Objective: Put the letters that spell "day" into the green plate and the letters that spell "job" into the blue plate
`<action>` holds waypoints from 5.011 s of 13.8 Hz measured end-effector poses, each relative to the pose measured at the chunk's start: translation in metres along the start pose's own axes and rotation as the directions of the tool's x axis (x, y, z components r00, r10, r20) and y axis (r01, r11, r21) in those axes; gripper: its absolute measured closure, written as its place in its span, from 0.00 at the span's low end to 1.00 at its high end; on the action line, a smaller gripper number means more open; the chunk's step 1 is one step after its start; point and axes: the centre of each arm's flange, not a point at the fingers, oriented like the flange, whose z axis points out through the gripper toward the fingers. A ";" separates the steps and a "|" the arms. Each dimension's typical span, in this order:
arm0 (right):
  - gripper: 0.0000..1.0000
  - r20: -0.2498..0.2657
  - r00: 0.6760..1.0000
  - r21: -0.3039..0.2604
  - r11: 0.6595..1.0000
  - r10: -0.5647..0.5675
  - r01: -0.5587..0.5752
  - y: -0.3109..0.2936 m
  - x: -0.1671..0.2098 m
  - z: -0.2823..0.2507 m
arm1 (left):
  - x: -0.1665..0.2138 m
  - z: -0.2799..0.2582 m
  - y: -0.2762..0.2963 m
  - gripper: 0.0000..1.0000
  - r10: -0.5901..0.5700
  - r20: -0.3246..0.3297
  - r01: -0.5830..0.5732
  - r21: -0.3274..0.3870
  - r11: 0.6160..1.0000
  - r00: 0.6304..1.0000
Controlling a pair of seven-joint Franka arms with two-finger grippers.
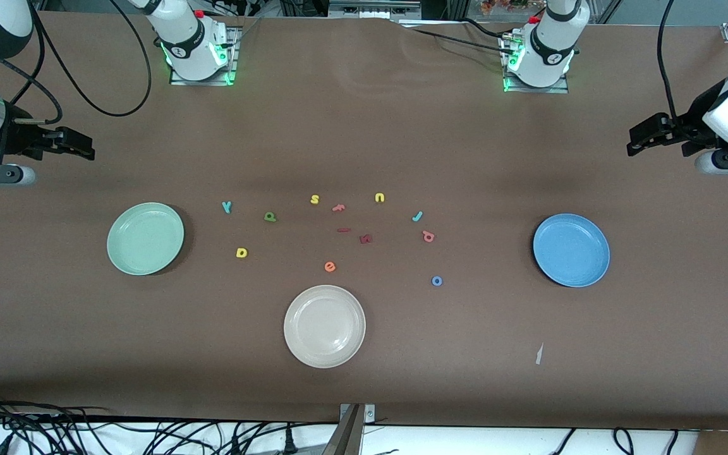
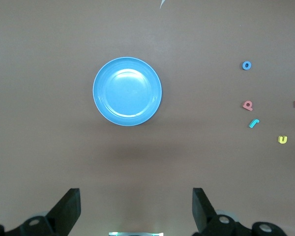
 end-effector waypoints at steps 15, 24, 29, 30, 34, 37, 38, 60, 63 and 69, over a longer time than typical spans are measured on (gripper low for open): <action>0.00 0.002 1.000 0.001 1.000 0.000 0.000 0.000 0.000 0.000 | -0.001 0.004 -0.002 0.00 -0.003 0.029 0.003 0.002 1.000 1.000; 0.00 0.008 1.000 0.001 1.000 0.000 0.000 0.000 -0.001 0.001 | -0.002 0.009 -0.005 0.00 -0.009 0.055 0.009 0.003 1.000 0.998; 0.00 0.008 1.000 0.001 1.000 0.000 0.000 0.000 -0.001 0.001 | -0.001 0.009 -0.003 0.00 -0.006 0.056 0.006 0.004 1.000 0.998; 0.00 0.008 1.000 0.001 1.000 0.000 0.000 0.000 -0.001 0.001 | -0.001 0.010 -0.001 0.00 -0.001 0.057 0.001 0.004 1.000 0.998; 0.00 0.008 1.000 0.001 1.000 0.000 0.000 0.000 -0.001 0.001 | 0.005 0.013 0.012 0.00 0.022 0.021 -0.022 -0.016 1.000 1.000; 0.00 0.008 1.000 0.001 1.000 0.000 0.000 0.000 -0.001 0.001 | 0.019 0.056 0.040 0.00 0.066 0.044 -0.065 -0.014 0.998 0.997; 0.00 0.008 1.000 0.001 1.000 0.000 0.000 0.000 -0.001 0.001 | 0.023 0.070 0.051 0.00 0.083 0.065 -0.083 -0.010 0.997 0.994; 0.00 0.009 1.000 0.001 1.000 0.000 0.000 0.000 -0.001 0.001 | -0.001 0.391 0.307 0.00 0.275 -0.015 -0.276 -0.049 0.960 0.961; 0.00 0.009 1.000 0.001 1.000 0.000 0.000 0.000 -0.001 0.001 | -0.006 0.410 0.319 0.00 0.293 -0.045 -0.295 -0.050 0.954 0.955; 0.00 0.009 1.000 0.001 1.000 0.000 0.000 0.000 -0.001 0.001 | -0.012 0.451 0.330 0.07 0.312 -0.054 -0.314 -0.043 0.948 0.949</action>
